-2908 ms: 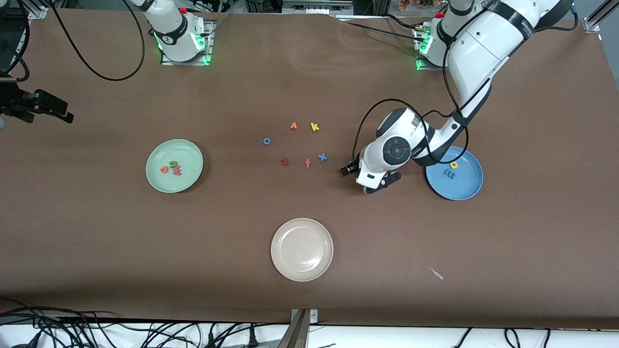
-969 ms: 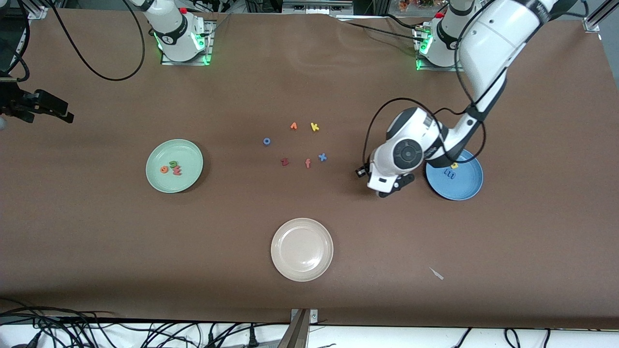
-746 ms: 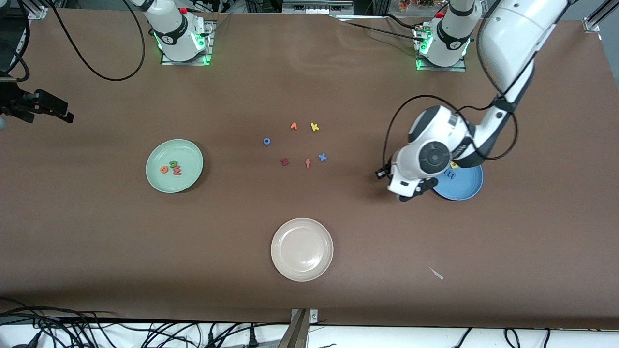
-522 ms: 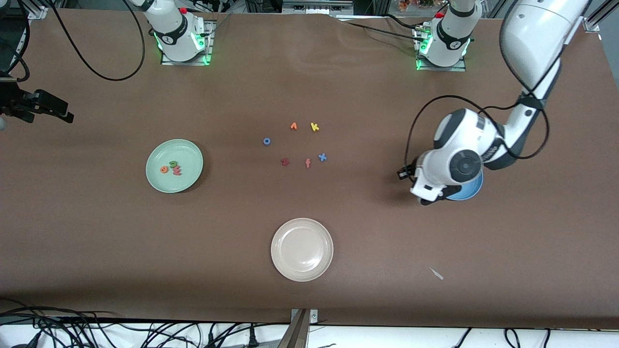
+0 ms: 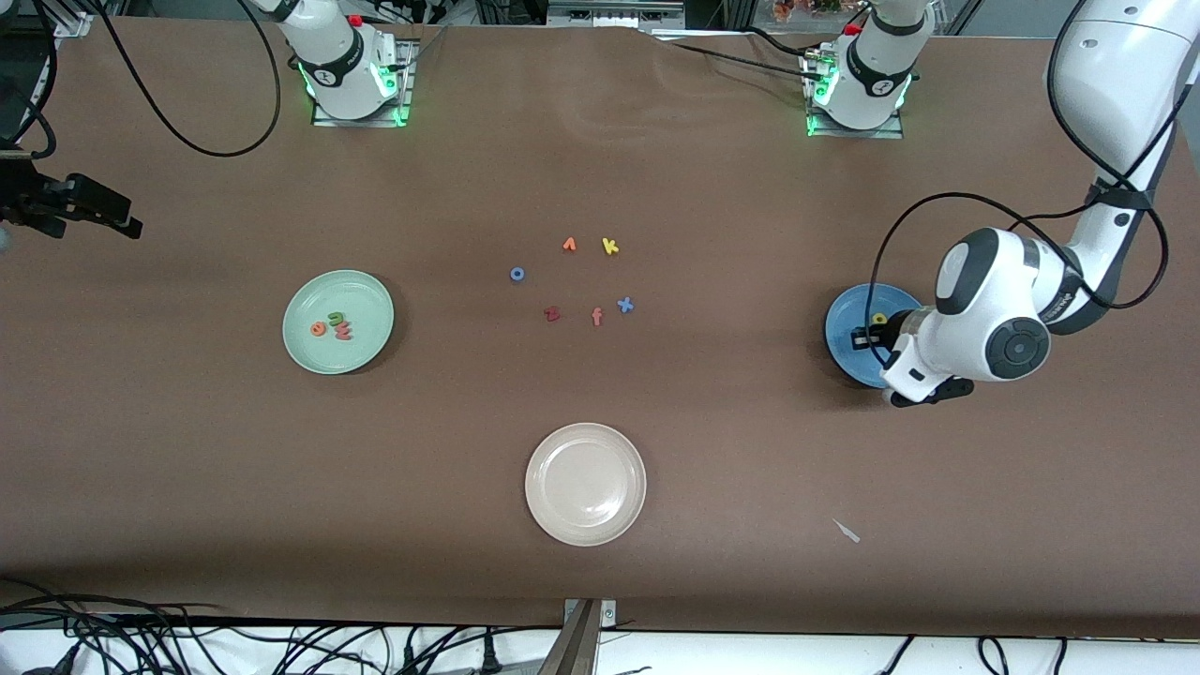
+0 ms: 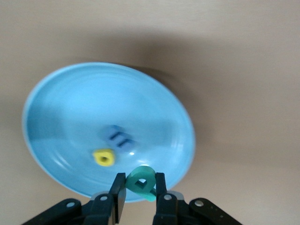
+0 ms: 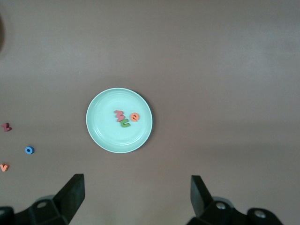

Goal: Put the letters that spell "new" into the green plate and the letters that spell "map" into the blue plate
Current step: 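Carry the cyan p to the blue plate and open the left gripper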

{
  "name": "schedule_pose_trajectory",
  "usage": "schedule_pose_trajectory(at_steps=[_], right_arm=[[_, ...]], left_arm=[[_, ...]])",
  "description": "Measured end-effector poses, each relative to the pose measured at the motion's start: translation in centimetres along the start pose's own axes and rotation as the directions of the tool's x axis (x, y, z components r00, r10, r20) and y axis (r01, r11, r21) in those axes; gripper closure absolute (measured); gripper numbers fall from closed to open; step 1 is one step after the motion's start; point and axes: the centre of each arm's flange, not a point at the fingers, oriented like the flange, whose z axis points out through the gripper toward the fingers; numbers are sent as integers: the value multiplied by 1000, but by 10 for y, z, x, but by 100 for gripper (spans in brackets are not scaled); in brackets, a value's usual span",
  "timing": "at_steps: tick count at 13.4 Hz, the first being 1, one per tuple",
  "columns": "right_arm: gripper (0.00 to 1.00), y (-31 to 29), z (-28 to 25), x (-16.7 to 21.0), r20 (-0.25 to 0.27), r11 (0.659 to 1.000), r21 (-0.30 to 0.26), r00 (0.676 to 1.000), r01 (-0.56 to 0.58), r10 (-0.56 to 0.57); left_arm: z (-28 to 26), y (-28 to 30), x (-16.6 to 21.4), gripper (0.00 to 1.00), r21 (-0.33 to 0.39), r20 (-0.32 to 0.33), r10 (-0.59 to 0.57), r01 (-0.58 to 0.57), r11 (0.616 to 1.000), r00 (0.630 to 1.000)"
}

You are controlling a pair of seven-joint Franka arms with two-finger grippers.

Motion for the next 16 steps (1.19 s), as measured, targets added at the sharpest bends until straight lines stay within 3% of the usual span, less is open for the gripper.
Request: schedule_pose_trajectory(at_steps=[2,8,9,12,15,16], right_arm=[[0,0,0,0,0,1000,0,1000,0,0],[0,0,0,0,0,1000,0,1000,0,0],[0,0,0,0,0,1000,0,1000,0,0],[0,0,0,0,1,1000,0,1000,0,0],[0,0,0,0,2,1000,0,1000,0,0],[0,0,0,0,2,1000,0,1000,0,0]], left_arm=[[10,-18,5,70,21,8,18,-18,1000,1000],[41,-20,14,70,-7,45,34,-34,999,998],[42,-20,15,64,-8,44,34,-33,999,998],[27,-21,19,32,-13,13,34,-33,999,999],[-30,-24,21,2,-2,-31,54,-55,999,998],[-54,-25,19,1,6,-32,65,-65,998,997]])
